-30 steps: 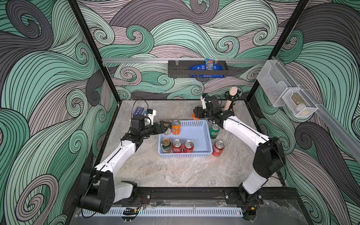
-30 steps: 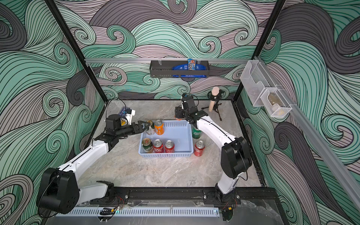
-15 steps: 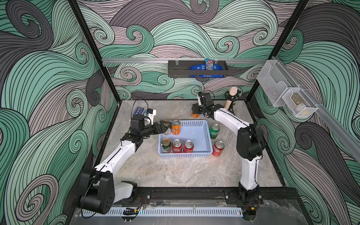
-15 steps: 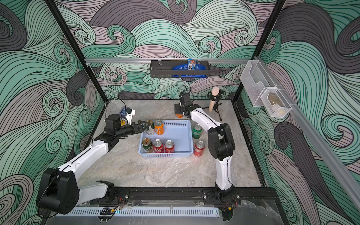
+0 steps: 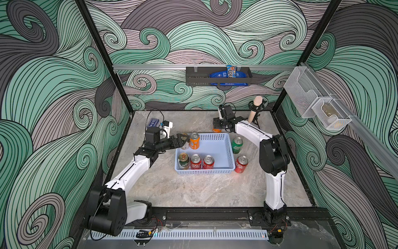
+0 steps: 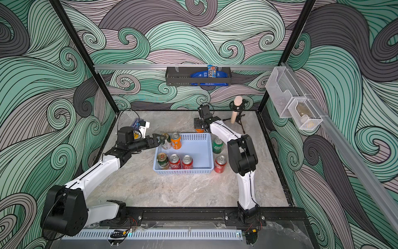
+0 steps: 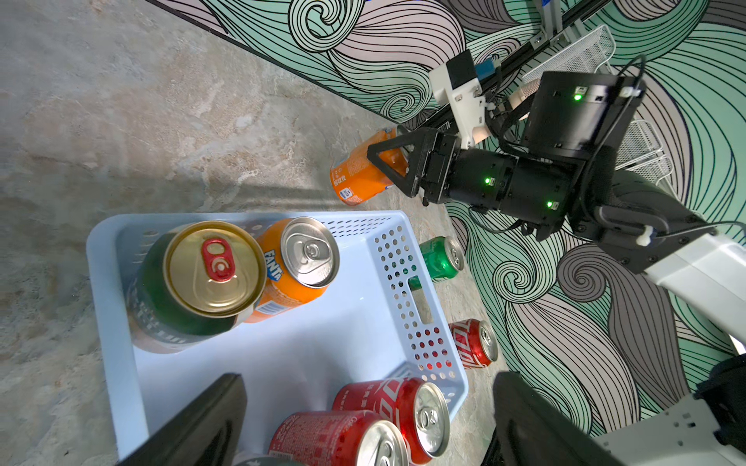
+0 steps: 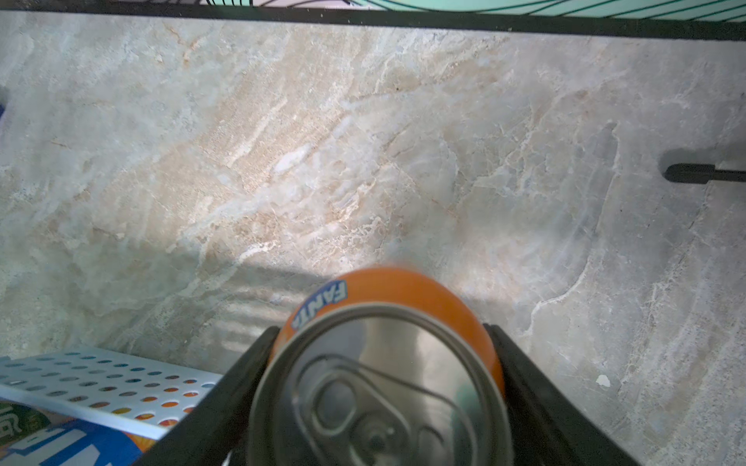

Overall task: Take out the drinks from the basket
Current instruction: Place the drink at the center of the board.

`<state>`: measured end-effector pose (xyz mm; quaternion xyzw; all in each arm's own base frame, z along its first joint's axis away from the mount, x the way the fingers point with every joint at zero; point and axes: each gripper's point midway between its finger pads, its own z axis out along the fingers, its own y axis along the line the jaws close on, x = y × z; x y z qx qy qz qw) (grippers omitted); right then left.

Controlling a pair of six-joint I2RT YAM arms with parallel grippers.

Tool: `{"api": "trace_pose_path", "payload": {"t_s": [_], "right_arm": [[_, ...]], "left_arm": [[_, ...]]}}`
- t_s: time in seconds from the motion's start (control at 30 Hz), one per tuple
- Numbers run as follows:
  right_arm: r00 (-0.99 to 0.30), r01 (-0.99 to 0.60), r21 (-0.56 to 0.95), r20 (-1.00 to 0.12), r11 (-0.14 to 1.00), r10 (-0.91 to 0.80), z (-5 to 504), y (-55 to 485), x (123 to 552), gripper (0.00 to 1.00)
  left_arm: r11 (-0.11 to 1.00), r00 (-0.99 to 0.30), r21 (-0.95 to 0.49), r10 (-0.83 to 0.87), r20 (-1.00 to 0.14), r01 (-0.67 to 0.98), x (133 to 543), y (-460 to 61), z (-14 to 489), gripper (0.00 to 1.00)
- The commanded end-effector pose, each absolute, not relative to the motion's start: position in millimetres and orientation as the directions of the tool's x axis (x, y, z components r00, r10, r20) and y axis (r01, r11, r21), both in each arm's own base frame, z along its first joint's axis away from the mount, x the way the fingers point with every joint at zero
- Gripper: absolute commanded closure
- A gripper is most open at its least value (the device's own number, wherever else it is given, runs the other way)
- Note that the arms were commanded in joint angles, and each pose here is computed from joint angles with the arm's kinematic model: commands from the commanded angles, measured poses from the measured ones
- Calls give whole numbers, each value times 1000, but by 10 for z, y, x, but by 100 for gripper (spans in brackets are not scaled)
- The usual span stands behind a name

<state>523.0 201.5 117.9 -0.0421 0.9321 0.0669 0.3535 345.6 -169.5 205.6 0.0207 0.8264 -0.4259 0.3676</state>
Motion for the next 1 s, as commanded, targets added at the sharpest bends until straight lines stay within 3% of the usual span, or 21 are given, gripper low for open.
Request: {"api": "trace_pose_path", "payload": {"t_s": [0.0,0.37,0.67,0.97], "right_arm": [[-719,-127,117,-695,985,-10,1241,2039,5293,46],[-752,-133,126,-659,983,-18,1059,2072,5161,42],[-769,-147,145,-639,978,-21,979,2121,5075,22],[-770,-155,167,-638,974,-13,1033,2149,5047,12]], "left_arm": [[635,-731,-691,-279,-622,345,3474,-1697,2061,2],[636,-732,-691,-280,-620,342,3471,-1693,2049,2],[642,-735,-690,-281,-618,335,3480,-1685,2025,2],[665,-739,-679,-280,-613,311,3506,-1652,1972,2]]}}
